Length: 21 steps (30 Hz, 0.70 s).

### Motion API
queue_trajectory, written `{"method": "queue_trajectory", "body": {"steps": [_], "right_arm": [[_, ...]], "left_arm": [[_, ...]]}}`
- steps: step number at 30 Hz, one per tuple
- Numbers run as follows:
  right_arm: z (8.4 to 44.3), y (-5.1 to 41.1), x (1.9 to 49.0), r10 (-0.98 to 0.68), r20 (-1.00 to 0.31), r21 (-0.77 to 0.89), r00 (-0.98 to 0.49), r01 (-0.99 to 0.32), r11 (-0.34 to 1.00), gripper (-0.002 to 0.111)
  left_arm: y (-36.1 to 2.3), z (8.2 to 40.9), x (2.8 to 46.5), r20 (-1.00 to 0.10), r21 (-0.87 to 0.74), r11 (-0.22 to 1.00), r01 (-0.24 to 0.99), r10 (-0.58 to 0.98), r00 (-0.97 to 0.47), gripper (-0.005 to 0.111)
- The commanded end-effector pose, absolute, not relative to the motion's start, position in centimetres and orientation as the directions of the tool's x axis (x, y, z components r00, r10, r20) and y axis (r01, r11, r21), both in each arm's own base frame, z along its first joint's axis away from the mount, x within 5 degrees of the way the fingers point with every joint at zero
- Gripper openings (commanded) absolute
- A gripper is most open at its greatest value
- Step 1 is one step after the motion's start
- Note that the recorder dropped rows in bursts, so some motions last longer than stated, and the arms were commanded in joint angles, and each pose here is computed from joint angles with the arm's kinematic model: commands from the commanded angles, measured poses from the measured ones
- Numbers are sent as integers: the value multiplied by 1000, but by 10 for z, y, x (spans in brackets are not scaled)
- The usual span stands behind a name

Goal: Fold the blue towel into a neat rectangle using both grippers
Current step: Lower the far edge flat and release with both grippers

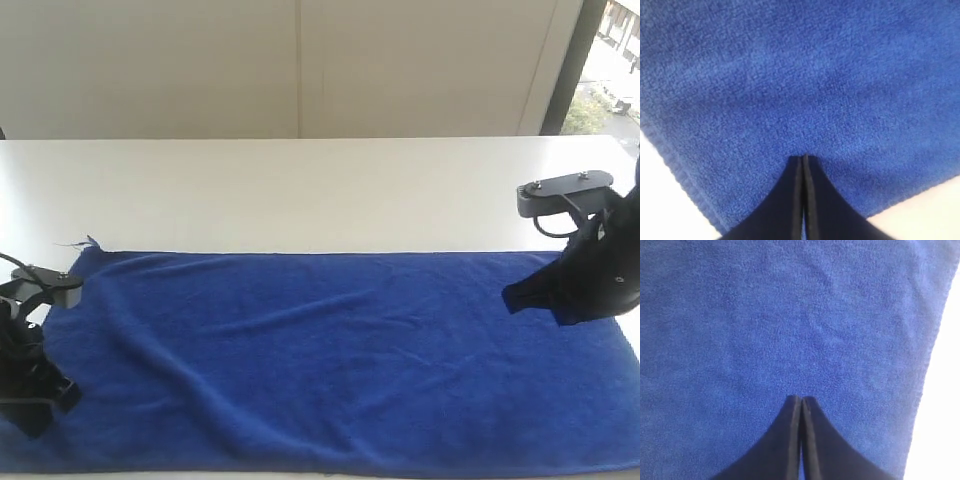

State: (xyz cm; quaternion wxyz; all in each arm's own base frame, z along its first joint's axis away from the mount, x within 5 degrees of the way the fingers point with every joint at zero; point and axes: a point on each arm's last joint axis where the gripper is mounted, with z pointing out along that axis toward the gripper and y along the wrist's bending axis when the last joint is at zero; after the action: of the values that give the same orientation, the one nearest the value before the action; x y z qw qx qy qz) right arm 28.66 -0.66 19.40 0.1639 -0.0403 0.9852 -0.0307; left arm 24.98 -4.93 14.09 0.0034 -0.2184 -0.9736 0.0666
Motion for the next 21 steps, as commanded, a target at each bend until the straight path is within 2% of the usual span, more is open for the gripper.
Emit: {"method": "queue_trajectory", "body": {"steps": [1,8,13,15,21], "right_arm": [[210,-6,279,-104,-369,-85,-923,-78,993,0],[216,-6,277,-104,-388,-86,-916,-76,993,0],[209,-6,270,-103,-349,-83,-931,-79,993,0],[206,-7,265,-112,-298,-92,-948,-88,992,0],[200,-15,254,-137,-180,-157,-974,-109,982,0]], "left_arm": [[-41,138,240,77,-85,916,392,398,-914,0],[-39,138,238,104,-74,921,383,389,-915,0],[-43,142,241,60,-97,926,365,372,-926,0],[-43,150,243,30,-91,925,369,372,-928,0],[-43,196,243,-217,-33,929,369,353,-910,0]]}}
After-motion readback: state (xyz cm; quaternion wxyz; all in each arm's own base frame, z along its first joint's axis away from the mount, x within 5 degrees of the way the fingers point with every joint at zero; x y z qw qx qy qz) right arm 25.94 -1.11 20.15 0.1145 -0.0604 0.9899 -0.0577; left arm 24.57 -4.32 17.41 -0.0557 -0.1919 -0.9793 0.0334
